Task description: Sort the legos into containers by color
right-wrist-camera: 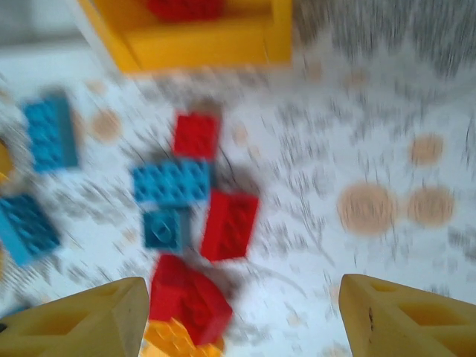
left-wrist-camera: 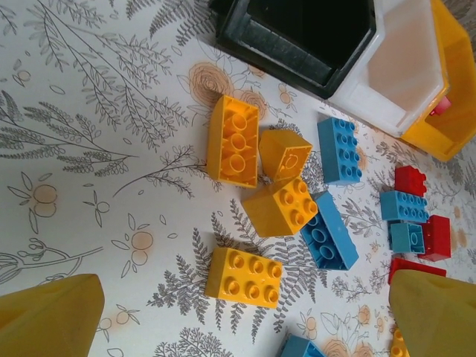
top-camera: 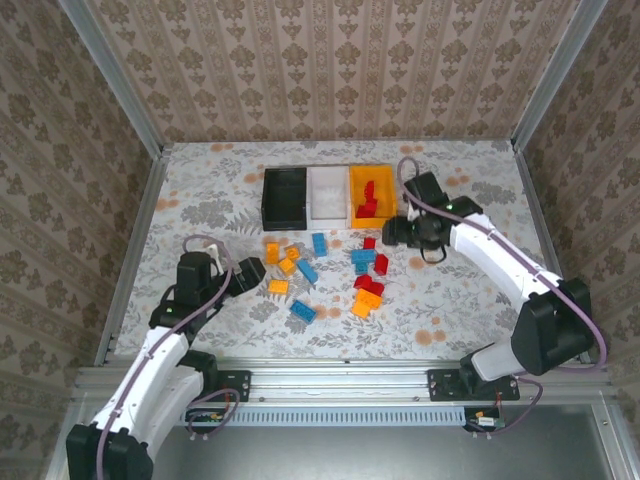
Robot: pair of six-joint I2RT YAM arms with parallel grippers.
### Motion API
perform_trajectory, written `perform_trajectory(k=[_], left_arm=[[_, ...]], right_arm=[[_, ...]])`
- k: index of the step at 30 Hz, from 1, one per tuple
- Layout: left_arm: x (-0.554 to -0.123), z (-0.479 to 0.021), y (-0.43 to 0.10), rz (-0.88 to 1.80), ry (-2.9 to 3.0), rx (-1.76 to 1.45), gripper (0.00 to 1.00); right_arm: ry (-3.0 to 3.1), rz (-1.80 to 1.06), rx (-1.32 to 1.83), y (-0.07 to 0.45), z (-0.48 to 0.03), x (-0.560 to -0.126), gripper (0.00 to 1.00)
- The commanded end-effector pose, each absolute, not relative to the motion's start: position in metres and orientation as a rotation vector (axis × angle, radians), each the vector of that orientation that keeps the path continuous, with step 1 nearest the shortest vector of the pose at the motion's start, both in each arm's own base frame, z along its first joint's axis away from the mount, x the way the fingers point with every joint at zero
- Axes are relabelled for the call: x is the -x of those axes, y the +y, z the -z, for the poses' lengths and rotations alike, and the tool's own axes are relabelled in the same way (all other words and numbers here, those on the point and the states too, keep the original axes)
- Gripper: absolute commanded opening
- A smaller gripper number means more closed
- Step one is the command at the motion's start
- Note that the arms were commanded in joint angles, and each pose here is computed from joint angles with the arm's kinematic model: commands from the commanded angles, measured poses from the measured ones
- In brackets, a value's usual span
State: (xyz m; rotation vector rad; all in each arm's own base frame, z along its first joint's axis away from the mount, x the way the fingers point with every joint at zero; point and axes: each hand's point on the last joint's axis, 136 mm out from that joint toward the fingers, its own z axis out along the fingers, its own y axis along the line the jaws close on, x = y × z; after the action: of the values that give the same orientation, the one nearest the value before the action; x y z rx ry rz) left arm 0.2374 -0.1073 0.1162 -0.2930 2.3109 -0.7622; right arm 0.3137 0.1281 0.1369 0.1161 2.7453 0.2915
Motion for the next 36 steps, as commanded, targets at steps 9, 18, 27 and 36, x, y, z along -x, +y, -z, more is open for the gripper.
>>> perform_trajectory(k=[9,18,27,36], left_arm=[[-0.241,-0.117,-0.124,0.913,2.332,0.316,1.0],[-0.235,-0.115,-0.112,0.875,2.323,0.349,1.0],[-0.236,-0.108,-0.11,0.879,2.334,0.376,1.0],[-0.235,-0.106,-0.11,0.88,2.339,0.382,1.0]], right_arm=[[2.85,-0.468,-0.193,0.168,-0.072,-0.297,0.69],[2.888,-0.447,-0.197,0.175,-0.044,-0.312,0.63],[2.905,-0.433,-0.194,0.178,-0.033,-0.319,0.59],[2.918,-0.415,-0.197,0.176,-0.028,-0.318,0.45]])
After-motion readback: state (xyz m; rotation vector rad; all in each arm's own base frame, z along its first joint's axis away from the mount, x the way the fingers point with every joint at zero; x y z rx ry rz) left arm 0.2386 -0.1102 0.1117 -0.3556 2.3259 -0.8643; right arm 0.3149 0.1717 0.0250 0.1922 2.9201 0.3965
